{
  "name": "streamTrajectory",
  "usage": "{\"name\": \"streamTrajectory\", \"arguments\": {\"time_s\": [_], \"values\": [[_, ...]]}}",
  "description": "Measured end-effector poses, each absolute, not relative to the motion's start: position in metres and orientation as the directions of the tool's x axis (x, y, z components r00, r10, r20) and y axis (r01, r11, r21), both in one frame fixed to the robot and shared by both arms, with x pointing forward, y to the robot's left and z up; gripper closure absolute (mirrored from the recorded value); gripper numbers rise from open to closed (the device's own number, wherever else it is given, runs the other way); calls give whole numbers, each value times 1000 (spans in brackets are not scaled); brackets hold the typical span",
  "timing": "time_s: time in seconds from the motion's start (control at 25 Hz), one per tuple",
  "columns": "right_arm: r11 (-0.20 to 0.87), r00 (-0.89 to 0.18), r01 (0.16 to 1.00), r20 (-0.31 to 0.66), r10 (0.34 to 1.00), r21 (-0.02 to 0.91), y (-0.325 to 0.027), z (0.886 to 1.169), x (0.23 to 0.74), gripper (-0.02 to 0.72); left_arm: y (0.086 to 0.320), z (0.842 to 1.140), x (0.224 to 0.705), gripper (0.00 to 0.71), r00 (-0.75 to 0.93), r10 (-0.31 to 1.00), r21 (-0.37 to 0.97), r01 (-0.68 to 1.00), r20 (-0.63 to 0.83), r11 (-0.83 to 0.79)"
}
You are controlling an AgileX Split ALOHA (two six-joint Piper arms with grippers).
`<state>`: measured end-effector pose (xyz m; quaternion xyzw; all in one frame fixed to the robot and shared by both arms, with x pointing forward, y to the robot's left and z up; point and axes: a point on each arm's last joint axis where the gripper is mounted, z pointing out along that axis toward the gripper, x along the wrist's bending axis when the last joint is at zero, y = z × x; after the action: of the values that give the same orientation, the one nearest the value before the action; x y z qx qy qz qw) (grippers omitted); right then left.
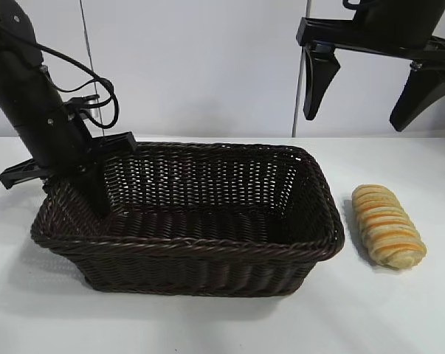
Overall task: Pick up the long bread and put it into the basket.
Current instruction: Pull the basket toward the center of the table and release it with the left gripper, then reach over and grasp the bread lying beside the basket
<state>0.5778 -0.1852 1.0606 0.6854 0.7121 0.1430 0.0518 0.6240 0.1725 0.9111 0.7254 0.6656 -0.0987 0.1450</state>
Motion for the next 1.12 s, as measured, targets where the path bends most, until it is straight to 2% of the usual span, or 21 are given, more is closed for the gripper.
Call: {"name": "streamTrajectory", "arguments": {"time_s": [0.08, 0.16, 0.36, 0.44, 0.68, 1.12], "values": [[19, -55, 961, 122, 991, 275, -185, 1061, 578, 8, 172, 911, 624, 566, 88, 936, 79, 995, -342, -64], [19, -55, 961, 122, 991, 275, -185, 1061, 578, 8, 172, 913, 625, 501, 84, 935, 81, 995, -345, -60], [19, -55, 961, 122, 991, 275, -185, 1061, 578, 8, 172, 912, 624, 182, 74, 935, 69, 996, -346, -53], [19, -55, 961, 122, 991, 275, -185, 1061, 578, 8, 173, 917, 623, 114, 65, 938, 64, 997, -339, -45], [19, -55, 961, 122, 991, 275, -185, 1061, 578, 8, 180, 952, 623, 63, 76, 960, 127, 991, -269, -43], [19, -55, 961, 122, 991, 275, -185, 1061, 578, 8, 189, 1034, 598, 52, 129, 957, 241, 968, -259, -65]]}}
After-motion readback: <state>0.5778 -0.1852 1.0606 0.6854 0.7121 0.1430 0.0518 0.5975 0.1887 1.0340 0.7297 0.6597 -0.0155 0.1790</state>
